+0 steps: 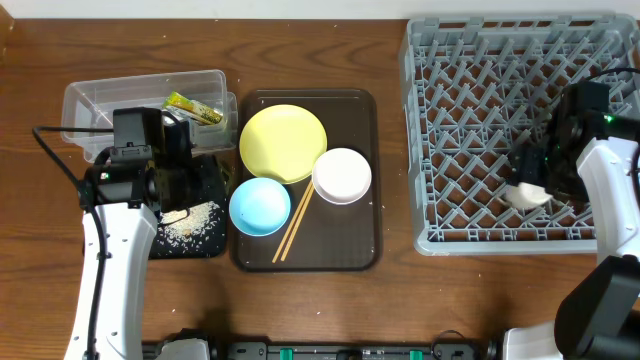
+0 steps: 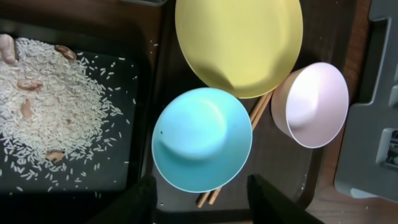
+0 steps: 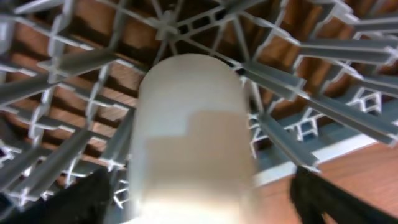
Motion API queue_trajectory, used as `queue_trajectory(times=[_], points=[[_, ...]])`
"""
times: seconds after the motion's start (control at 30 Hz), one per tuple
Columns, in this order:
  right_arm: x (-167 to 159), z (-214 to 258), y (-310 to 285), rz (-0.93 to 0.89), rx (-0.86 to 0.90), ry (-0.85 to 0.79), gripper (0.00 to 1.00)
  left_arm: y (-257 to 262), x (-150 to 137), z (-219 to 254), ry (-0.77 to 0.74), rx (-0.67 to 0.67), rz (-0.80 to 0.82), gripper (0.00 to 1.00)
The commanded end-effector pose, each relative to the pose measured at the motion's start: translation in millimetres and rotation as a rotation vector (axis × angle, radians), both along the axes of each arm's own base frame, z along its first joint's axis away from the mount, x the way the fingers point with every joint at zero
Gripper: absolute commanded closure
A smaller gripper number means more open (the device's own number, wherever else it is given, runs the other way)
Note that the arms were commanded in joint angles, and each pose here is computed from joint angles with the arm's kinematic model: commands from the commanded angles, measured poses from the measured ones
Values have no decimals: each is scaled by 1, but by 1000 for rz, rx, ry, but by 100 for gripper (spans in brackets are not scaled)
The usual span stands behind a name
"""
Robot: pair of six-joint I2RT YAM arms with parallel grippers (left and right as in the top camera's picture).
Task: Sort waste into correct bins and load items into the dishwasher rack
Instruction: 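Place the white cup upside down in the rack with the right gripper, then reach the right gripper to the pink cup and grasp it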
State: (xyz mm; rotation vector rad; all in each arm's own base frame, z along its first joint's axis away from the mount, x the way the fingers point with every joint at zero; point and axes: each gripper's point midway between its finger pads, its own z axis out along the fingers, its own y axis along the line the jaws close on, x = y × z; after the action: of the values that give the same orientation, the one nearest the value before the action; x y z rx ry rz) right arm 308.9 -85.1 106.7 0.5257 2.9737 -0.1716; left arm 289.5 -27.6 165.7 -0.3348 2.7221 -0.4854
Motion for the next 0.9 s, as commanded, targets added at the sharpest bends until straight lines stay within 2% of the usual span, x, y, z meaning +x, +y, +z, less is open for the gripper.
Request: queue_trajectory(times=[0.0, 0.13, 0.23, 0.37, 0.5, 0.73, 0.87], points=[[6, 3, 6, -6, 50, -28, 6, 3, -1, 1, -7, 17, -3, 50], [12, 12, 12, 1, 82, -68, 9, 3, -3, 0, 3, 16, -2, 48], [29, 38, 30, 40, 154, -171, 11, 3, -6, -1, 16, 16, -2, 46], [62, 91, 86, 248, 316, -401, 14, 15, -13, -6, 54, 82, 25, 46], [76, 123, 150, 449, 422, -545, 16, 25, -20, -11, 93, 138, 51, 45], [73, 99, 243, 682, 399, -497, 15, 27, -22, -12, 104, 153, 56, 44], [71, 63, 270, 684, 341, -404, 17, 27, -23, -12, 104, 152, 56, 44]])
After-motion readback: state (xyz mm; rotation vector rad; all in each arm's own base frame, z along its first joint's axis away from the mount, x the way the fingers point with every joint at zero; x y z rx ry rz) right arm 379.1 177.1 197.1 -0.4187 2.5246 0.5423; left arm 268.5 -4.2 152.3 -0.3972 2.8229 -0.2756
